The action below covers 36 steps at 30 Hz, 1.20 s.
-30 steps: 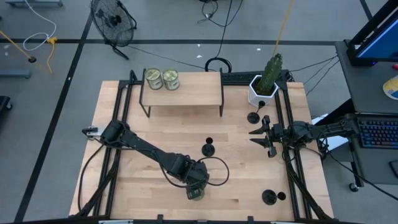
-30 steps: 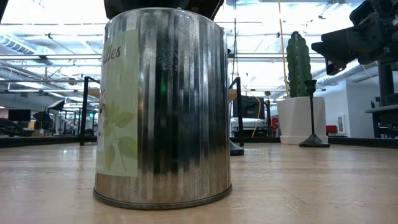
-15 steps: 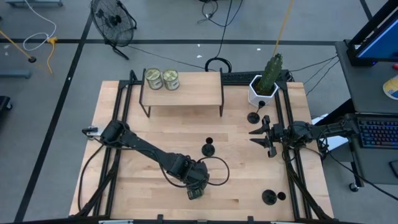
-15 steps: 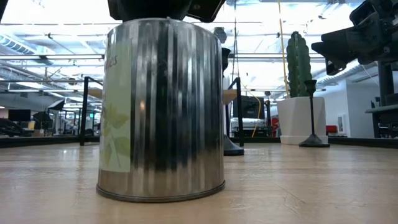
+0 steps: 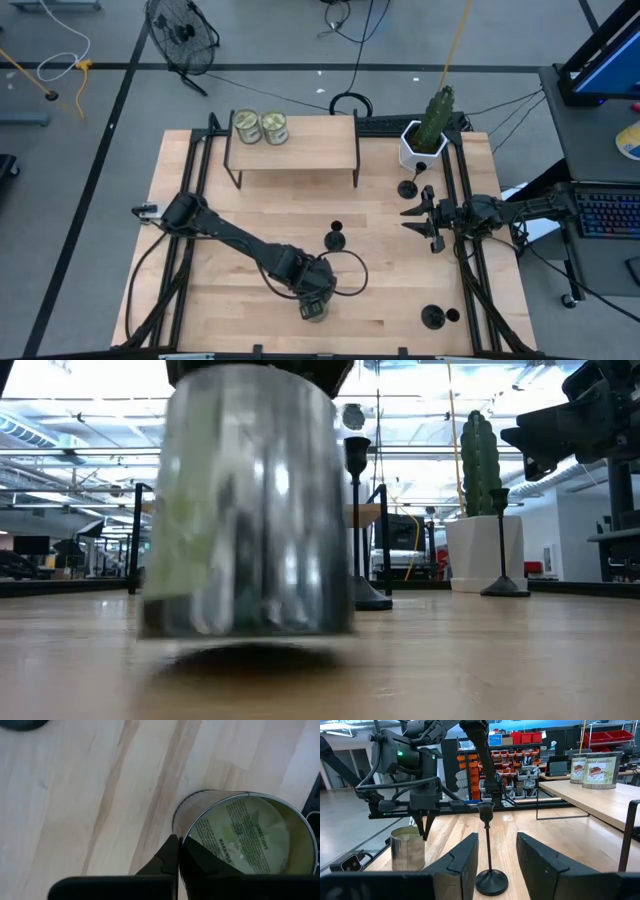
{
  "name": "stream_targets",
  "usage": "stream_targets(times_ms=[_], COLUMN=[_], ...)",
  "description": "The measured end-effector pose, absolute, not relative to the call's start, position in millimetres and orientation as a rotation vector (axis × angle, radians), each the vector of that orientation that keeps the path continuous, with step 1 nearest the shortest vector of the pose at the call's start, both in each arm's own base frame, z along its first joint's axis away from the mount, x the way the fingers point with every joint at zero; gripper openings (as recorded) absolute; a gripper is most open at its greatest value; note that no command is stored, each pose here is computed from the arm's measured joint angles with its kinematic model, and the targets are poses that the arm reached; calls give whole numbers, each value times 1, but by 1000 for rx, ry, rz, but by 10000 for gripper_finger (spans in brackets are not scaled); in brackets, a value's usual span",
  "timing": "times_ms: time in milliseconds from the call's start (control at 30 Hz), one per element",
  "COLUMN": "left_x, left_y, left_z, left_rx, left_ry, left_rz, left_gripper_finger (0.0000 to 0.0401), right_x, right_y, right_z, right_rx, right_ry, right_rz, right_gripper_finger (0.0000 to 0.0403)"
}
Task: Pick & Place candle stick holders
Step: Put the green scented candle on the shelf
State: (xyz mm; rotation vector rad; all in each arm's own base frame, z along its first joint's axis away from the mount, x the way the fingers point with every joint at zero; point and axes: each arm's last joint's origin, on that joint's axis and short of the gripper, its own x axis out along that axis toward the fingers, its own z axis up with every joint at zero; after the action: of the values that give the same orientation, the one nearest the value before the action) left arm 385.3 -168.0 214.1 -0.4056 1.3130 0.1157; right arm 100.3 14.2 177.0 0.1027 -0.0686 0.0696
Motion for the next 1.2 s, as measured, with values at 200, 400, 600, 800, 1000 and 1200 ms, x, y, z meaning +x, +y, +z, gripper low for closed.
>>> stream_targets(times_ms=[200, 400, 600, 800, 1000, 1200], left_x=[371, 345, 309, 269, 238, 221], left_y=[-158, -139, -112, -80, -45, -4], left_z=[254, 307, 354, 384, 403, 408], left_rx=[-474, -558, -650, -718, -739, -726], left_ry=[1243, 1100, 962, 879, 785, 762], left_rz=[145, 236, 389, 573, 751, 938], left_gripper_finger=[4, 4, 3, 2, 2, 1], right_x=[100, 100, 100, 100, 100, 100], right_y=[14, 14, 14, 14, 14, 14], right_z=[177, 177, 177, 177, 177, 177], right_rx=[103, 103, 102, 102, 102, 103], right_ry=[-69, -69, -69, -69, -69, -69], right_rz=[70, 70, 70, 70, 69, 69], right_gripper_finger=[125, 125, 125, 125, 125, 125])
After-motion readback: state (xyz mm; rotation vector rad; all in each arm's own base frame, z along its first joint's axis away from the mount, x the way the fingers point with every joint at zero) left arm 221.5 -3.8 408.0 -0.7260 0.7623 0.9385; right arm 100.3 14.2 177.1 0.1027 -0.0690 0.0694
